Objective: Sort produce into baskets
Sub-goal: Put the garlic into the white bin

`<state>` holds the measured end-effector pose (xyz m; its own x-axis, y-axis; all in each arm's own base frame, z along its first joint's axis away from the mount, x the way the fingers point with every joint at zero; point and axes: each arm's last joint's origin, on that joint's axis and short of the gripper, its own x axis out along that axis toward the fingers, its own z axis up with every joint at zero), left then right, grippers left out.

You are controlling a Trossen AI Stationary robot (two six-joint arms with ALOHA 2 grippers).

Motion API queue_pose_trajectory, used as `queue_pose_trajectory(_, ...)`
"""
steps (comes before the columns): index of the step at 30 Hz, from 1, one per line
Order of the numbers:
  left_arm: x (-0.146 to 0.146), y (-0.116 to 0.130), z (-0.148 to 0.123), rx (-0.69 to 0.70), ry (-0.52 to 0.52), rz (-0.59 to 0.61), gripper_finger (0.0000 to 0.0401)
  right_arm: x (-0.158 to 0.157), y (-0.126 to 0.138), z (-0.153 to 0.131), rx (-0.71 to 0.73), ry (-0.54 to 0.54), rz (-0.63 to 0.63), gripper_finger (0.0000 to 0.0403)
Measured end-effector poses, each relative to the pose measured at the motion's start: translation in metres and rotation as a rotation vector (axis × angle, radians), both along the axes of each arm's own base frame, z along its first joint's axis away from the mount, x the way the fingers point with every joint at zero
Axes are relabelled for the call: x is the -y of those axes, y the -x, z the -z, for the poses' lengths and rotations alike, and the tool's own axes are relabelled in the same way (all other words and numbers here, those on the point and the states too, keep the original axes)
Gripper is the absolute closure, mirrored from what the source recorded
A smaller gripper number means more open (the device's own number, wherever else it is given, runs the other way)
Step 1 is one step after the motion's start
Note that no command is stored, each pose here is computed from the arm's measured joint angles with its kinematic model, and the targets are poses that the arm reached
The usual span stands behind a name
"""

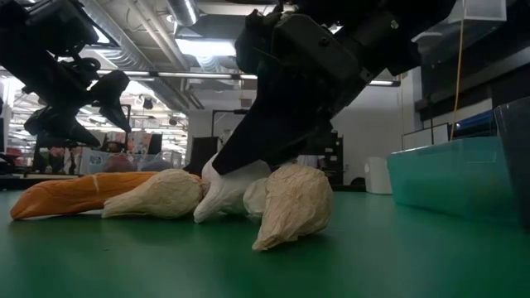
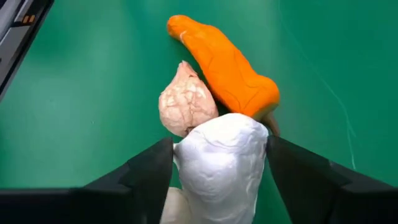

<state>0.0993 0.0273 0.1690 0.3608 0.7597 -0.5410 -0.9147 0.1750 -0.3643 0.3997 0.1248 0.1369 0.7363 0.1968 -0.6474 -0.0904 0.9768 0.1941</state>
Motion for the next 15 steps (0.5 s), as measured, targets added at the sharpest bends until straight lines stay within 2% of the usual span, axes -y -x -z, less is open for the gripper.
queue_pose_trajectory(8, 0.0, 0.0, -0.0001, 0.0, 0.0, 0.0, 0.0056, 0.0, 0.0, 0.0, 0.0, -0.001, 0.001, 0.0219)
queue_pose_trajectory(15, 0.0, 0.0, 0.0, -0.001, 0.0, 0.0, 0.0056, 0.0049, 0.0, -0.0024, -0.009, 0.001, 0.012, 0.0232)
